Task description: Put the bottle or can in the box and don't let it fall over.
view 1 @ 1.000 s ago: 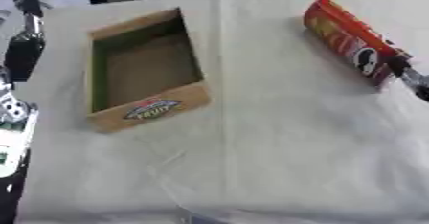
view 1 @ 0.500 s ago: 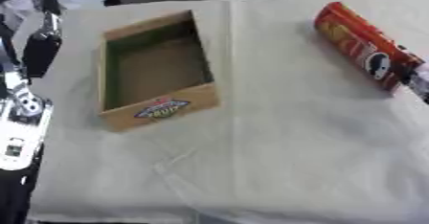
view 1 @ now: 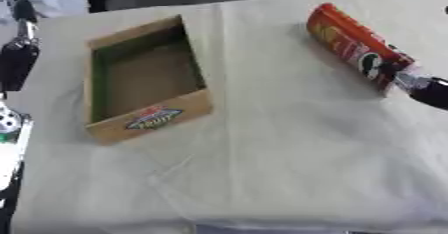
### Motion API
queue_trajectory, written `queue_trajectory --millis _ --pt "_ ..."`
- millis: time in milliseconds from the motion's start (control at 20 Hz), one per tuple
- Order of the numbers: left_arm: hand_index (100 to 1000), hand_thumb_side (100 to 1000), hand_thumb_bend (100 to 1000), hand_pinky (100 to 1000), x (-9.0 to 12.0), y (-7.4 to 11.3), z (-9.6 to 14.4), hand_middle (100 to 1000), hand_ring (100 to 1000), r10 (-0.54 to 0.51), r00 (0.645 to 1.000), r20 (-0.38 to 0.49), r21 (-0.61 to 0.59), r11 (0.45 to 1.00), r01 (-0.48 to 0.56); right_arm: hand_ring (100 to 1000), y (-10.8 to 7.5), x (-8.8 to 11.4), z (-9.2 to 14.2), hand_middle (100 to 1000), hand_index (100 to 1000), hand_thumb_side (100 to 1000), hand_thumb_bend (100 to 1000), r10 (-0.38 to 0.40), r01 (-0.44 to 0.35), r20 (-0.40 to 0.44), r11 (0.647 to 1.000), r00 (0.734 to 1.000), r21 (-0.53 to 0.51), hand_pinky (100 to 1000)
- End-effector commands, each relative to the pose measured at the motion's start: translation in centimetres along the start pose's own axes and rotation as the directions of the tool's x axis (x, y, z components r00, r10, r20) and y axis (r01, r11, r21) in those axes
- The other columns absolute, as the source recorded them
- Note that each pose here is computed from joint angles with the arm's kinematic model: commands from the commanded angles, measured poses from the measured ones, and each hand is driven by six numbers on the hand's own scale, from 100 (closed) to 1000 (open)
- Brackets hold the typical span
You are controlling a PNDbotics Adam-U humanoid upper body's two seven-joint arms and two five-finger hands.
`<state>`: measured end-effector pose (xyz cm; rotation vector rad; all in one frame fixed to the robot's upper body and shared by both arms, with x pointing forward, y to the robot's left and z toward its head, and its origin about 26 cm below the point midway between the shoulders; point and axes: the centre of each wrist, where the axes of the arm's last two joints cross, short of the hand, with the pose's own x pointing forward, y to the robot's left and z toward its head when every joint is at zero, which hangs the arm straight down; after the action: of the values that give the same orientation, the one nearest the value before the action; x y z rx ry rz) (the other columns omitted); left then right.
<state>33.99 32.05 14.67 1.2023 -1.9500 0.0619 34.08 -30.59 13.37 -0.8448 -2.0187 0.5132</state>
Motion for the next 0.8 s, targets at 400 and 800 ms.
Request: queue_trajectory --millis 400,800 --pt "735 673 489 788 0.3 0.4 -0.7 743 847 -0.007 0.999 0.031 0.002 1.000 0.006 908 0.7 0.0 -1.0 881 909 396 701 0.004 -0.005 0.027 0.999 1.000 0.035 874" --pt "735 674 490 787 0.4 0.3 -0.6 743 847 -0.005 0.999 0.032 -0.002 1.000 0.005 908 1.8 -0.2 -1.7 880 910 400 699 -0.024 0.024 0.009 0.999 1.000 0.044 876"
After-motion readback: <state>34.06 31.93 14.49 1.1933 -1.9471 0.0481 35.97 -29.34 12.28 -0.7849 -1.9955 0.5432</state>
